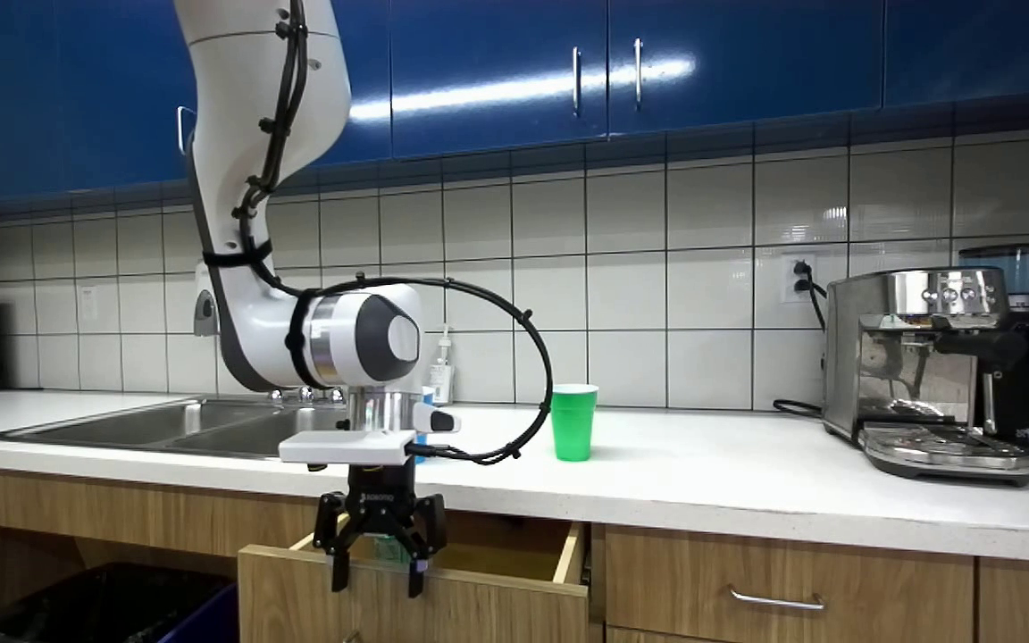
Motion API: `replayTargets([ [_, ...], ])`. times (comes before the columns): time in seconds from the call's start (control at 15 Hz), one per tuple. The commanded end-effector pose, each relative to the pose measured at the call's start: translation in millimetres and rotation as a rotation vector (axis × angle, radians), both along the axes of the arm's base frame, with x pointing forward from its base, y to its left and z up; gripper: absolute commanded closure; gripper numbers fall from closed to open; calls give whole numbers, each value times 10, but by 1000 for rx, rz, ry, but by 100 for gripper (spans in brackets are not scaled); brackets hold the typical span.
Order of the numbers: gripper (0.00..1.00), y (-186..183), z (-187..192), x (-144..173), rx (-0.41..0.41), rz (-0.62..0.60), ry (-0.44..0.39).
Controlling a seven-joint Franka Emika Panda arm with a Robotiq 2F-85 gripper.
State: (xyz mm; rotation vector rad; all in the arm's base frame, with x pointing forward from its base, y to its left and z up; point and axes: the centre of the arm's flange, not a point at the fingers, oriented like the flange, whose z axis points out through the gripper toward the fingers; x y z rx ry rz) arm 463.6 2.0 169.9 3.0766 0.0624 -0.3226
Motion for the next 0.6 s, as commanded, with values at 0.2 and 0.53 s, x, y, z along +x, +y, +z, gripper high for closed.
replayTargets([
  [0.2, 0, -4, -45, 64, -32, -25, -115],
  [0.53, 0, -24, -12, 109, -31, -76, -162],
])
